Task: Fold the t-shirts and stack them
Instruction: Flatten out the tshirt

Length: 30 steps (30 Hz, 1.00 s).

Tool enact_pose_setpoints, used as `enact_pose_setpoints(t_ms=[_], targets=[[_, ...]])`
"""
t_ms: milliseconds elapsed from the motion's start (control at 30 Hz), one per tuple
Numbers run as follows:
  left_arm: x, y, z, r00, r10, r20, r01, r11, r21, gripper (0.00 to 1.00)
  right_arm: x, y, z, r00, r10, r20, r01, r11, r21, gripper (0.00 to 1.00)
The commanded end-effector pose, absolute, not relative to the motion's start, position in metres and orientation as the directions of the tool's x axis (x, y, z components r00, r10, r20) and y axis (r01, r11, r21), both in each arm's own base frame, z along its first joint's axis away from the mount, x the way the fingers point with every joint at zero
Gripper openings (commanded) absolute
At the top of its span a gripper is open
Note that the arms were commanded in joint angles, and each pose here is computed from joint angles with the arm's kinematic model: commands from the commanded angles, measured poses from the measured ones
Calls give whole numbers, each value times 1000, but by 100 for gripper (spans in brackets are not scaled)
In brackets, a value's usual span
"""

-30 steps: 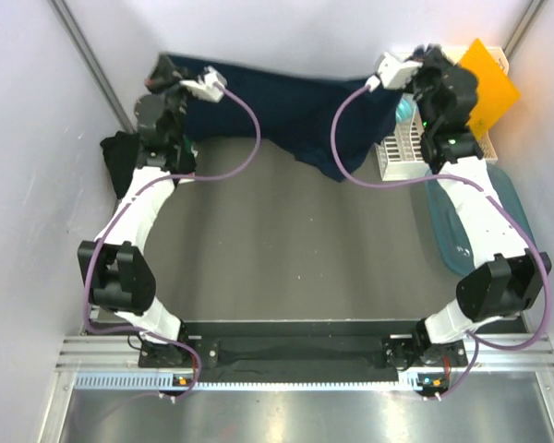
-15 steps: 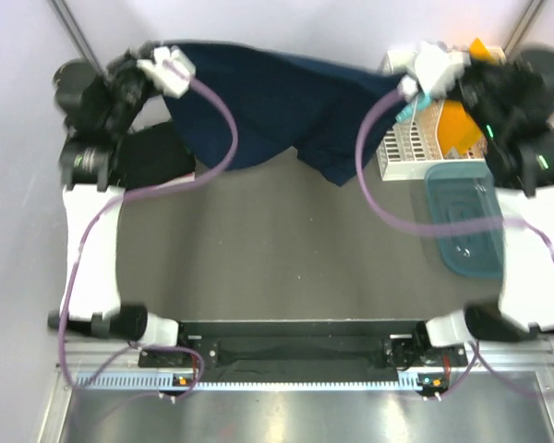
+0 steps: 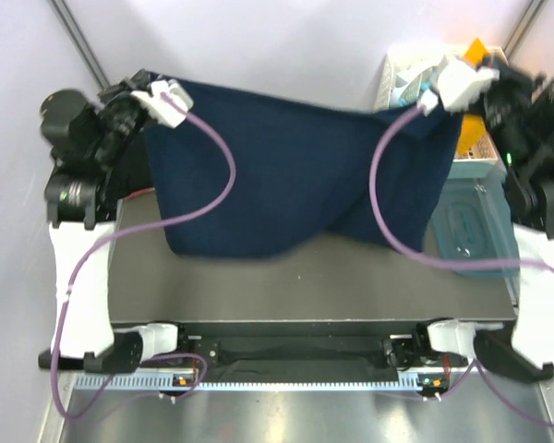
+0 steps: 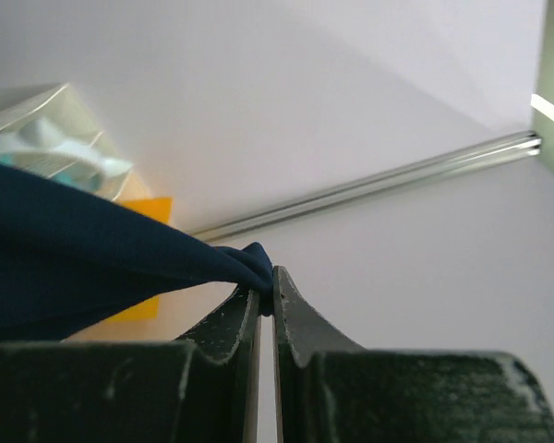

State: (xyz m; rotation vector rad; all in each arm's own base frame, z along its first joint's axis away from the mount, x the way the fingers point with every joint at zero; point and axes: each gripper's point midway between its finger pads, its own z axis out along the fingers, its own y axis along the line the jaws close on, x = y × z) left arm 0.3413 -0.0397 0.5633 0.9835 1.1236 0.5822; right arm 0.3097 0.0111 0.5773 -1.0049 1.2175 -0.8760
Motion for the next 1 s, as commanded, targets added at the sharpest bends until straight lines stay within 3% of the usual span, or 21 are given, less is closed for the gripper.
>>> enact_pose_setpoints(t_ms=[0, 67, 300, 467, 600, 700, 767, 900, 967], targets=[[391, -27, 598, 348, 857, -381, -92, 435, 896, 0, 357, 14, 655, 203, -910, -361, 267, 406, -874, 0], [409, -22, 600, 320, 862, -393, -100, 444, 891, 0, 378, 19, 663, 223, -909, -353, 311, 409, -858, 0], [508, -19, 479, 211, 905, -369, 110, 353, 929, 0, 503, 52, 543, 163, -922, -350, 44, 361, -931, 0], [562, -2, 458, 148, 929, -339, 62, 334, 941, 0, 536, 63, 523, 148, -927, -346, 85, 360, -929, 0], [580, 13, 506, 140, 938, -318, -158, 338, 928, 0, 538, 58, 570, 138, -938, -317, 300, 345, -889, 0], [572, 20, 575, 180, 944, -276, -416, 327, 848, 0, 514, 51, 625, 145, -952, -268, 512, 304, -804, 0], [542, 31, 631, 182, 949, -259, -606, 316, 730, 0, 490, 48, 660, 143, -961, -237, 626, 273, -730, 0], [478, 32, 696, 213, 960, -183, -787, 280, 549, 0, 425, 32, 719, 166, -955, -245, 813, 273, -514, 0], [456, 32, 704, 193, 970, -150, -818, 244, 522, 0, 424, 30, 712, 169, -952, -256, 806, 283, -521, 0]])
